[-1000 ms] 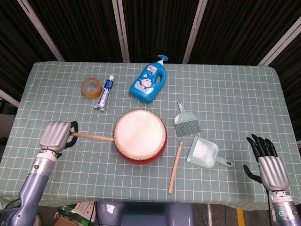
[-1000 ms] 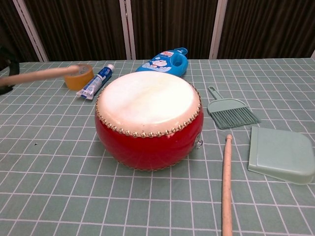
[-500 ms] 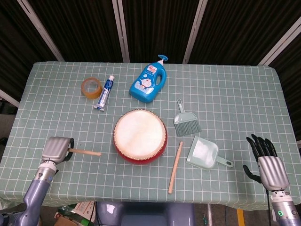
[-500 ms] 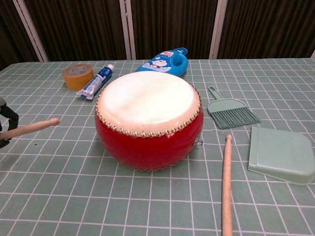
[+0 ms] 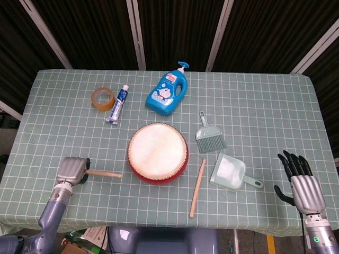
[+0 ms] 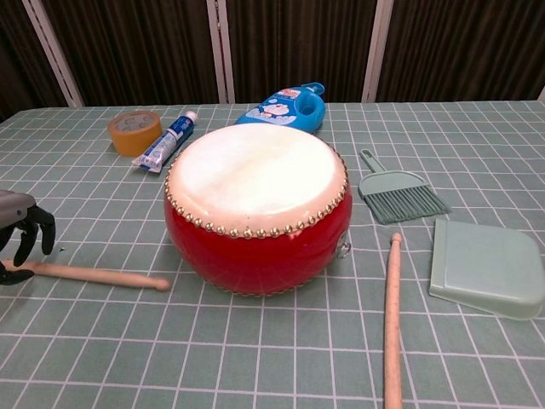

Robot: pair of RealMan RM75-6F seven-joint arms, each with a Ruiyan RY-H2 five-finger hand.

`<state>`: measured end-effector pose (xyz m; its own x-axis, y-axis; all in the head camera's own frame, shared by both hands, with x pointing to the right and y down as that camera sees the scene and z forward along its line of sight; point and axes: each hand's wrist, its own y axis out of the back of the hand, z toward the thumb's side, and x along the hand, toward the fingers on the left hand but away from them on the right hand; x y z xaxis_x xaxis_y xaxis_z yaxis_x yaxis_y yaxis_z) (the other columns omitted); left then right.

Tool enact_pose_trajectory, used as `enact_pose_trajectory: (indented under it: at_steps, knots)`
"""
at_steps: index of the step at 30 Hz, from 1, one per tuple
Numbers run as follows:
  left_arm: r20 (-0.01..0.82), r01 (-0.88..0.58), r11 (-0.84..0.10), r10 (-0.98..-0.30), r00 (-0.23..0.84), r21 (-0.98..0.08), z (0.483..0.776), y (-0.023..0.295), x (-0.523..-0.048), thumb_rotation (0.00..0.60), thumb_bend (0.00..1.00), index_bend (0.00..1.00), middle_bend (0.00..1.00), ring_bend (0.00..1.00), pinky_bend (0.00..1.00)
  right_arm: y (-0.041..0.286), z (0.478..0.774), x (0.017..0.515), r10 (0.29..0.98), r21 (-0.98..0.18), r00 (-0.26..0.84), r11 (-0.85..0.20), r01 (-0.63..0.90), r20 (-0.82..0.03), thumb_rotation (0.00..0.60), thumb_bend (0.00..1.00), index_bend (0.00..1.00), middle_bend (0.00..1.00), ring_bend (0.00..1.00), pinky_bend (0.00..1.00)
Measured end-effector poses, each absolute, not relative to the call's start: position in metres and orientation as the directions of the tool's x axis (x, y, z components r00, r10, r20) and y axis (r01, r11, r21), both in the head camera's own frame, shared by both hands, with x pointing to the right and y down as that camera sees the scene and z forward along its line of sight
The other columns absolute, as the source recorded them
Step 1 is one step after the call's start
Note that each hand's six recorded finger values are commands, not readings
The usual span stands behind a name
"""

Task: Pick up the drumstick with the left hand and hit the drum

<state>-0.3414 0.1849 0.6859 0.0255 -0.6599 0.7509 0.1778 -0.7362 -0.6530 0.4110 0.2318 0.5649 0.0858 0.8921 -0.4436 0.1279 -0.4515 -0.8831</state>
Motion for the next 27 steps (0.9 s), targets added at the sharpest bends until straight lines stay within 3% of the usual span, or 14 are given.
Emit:
enact_pose_trajectory:
  at_steps: [5, 15, 19, 23, 27]
  knots:
    - [0.744, 0.166, -0.732, -0.668, 0.020, -0.661, 0.677, 0.182, -0.346, 0.600, 0.18, 0.19, 0.27, 0.36, 0.49, 0.232, 0.565, 0.411, 0.892, -0.883, 0.086, -0.451, 0.127, -0.444, 0.600, 0.35, 0.00, 0.00, 0.00, 0.00]
    - [0.688, 0.058, -0.685, -0.724, 0.049, -0.726, 0.644, 0.176, -0.355, 0.600, 0.17, 0.10, 0.10, 0.17, 0.34, 0.232, 0.565, 0.411, 0.891, -0.883, 0.084, -0.453, 0.125, -0.445, 0.600, 0.35, 0.00, 0.00, 0.00, 0.00]
    - [0.634, -0.005, -0.636, -0.770, 0.072, -0.772, 0.623, 0.177, -0.365, 0.600, 0.11, 0.01, 0.01, 0.05, 0.20, 0.232, 0.565, 0.412, 0.891, -0.883, 0.084, -0.453, 0.121, -0.446, 0.600, 0.35, 0.00, 0.00, 0.00, 0.00]
    - [0.568, -0.057, -0.573, -0.818, 0.089, -0.817, 0.597, 0.186, -0.386, 0.600, 0.00, 0.00, 0.00, 0.00, 0.03, 0.232, 0.564, 0.411, 0.893, -0.886, 0.088, -0.450, 0.113, -0.442, 0.600, 0.35, 0.00, 0.00, 0.00, 0.00]
    - [0.522, -0.095, -0.528, -0.849, 0.082, -0.844, 0.578, 0.202, -0.412, 0.600, 0.00, 0.00, 0.00, 0.00, 0.00, 0.232, 0.564, 0.411, 0.895, -0.889, 0.088, -0.446, 0.105, -0.438, 0.600, 0.35, 0.00, 0.00, 0.00, 0.00]
